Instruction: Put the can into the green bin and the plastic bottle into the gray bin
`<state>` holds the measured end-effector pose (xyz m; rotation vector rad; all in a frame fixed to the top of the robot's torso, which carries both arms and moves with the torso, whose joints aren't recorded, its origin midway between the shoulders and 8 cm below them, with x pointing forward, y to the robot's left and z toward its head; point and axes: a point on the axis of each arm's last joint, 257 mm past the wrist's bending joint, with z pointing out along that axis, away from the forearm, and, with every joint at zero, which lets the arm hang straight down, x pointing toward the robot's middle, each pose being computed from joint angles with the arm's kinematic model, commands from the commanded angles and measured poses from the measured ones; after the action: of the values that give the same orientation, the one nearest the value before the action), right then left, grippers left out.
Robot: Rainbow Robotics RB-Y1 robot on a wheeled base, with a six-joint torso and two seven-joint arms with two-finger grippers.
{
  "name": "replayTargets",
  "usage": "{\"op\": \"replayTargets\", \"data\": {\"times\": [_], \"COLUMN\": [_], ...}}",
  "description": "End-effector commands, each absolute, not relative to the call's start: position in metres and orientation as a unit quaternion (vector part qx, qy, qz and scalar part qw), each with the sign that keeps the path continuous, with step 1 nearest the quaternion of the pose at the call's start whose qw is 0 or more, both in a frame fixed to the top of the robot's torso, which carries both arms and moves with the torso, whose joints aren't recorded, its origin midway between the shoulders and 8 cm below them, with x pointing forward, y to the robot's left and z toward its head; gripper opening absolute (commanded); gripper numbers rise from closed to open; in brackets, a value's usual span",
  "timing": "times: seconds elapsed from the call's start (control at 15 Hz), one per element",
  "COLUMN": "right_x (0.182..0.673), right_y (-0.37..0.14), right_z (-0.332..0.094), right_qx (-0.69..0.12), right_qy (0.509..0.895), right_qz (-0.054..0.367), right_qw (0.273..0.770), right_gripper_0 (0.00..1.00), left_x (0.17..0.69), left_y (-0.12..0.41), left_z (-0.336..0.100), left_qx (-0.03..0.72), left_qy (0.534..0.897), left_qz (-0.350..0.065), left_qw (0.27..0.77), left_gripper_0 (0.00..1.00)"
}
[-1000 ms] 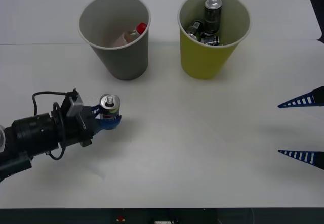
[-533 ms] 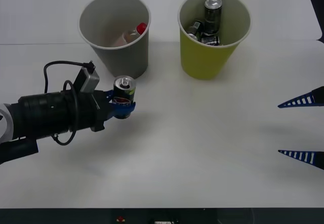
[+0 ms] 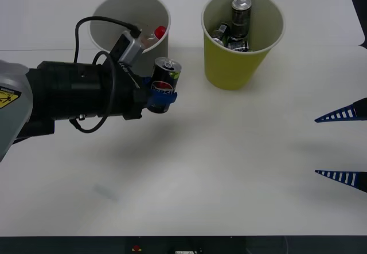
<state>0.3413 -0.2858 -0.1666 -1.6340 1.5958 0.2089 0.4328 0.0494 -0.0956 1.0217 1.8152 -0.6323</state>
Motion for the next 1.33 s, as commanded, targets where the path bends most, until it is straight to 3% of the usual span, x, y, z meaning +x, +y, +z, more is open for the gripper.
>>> {"op": "replayTargets", "data": {"times": [0.07,0.27,0.6,0.8,1.33], "right_x": [0.341,0.341,0.341,0.341,0.341], "right_y": [-0.286,-0.286,-0.286,-0.286,-0.286], "right_z": [-0.167,-0.167,-0.167,-0.167,-0.167], "right_qx": [-0.649,-0.649,-0.649,-0.649,-0.649], "right_qy": [0.634,0.634,0.634,0.634,0.634], "right_qz": [0.083,0.083,0.083,0.083,0.083], "right_qw": [0.411,0.411,0.411,0.411,0.411], "right_gripper_0": [1.0,1.0,1.0,1.0,1.0], "left_x": [0.442,0.456,0.485,0.506,0.559], "left_y": [0.037,0.03,-0.004,-0.027,-0.097], "left_z": [-0.079,-0.055,-0.022,-0.004,0.017], "left_qx": [0.43,0.462,0.478,0.494,0.462], "left_qy": [0.747,0.742,0.74,0.735,0.757], "left_qz": [-0.225,-0.167,-0.161,-0.121,-0.111], "left_qw": [0.455,0.456,0.446,0.449,0.448], "left_gripper_0": [0.0,0.0,0.0,0.0,0.0]}}
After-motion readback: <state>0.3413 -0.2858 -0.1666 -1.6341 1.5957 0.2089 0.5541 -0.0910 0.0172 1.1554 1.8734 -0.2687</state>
